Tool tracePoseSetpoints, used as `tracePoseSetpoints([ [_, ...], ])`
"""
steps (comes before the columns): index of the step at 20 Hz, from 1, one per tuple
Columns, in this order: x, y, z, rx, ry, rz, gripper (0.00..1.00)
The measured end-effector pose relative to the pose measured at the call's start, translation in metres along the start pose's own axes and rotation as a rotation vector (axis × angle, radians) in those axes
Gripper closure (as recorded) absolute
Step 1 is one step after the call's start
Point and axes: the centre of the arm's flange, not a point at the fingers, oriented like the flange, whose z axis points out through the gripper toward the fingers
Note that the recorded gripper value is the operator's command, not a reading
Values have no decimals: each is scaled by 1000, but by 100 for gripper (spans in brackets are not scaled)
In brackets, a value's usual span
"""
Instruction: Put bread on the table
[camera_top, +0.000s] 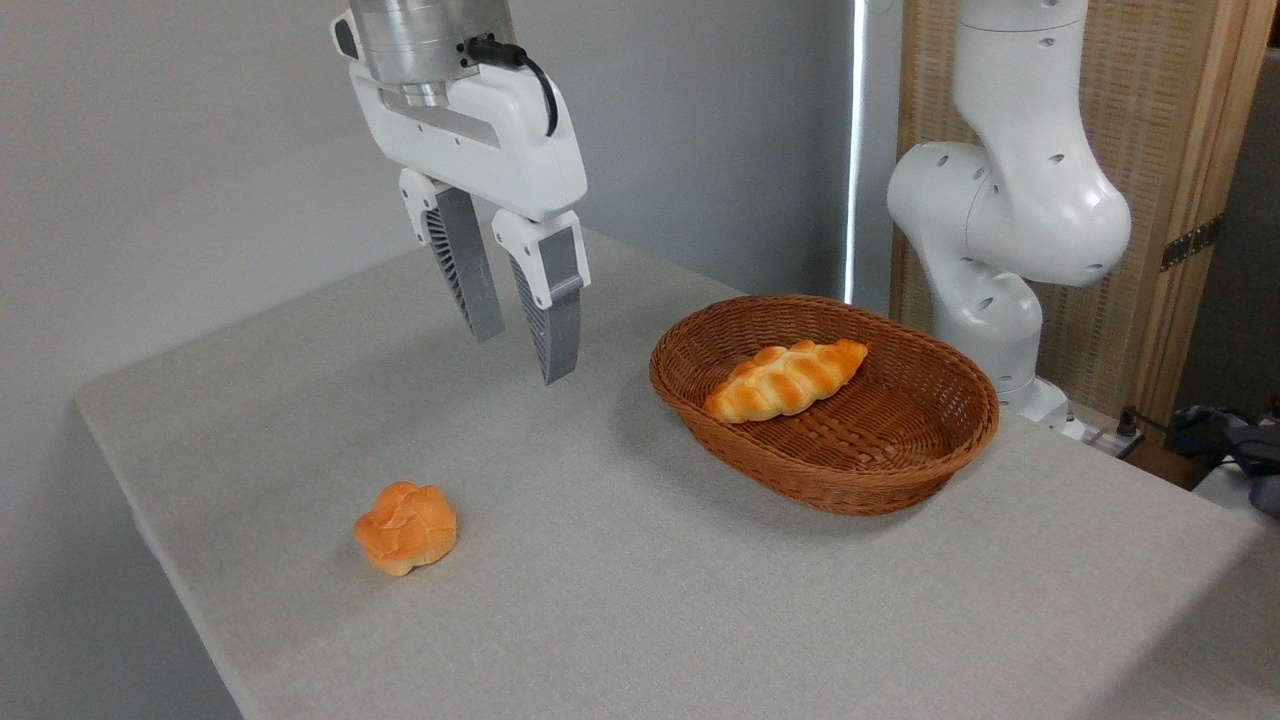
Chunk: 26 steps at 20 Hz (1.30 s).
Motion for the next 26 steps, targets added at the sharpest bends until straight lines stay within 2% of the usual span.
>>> tracePoseSetpoints([
  [6, -26, 23, 5, -15, -21, 50, 0],
  [12, -71, 74, 23, -70, -20, 61, 0],
  [15, -90, 107, 49, -116, -34, 80, 0],
  [18, -97, 134, 84, -164, -73, 104, 0],
  [21, -102, 146, 122, -197, -129, 114, 0],
  [26, -107, 154, 164, -208, -160, 117, 0],
])
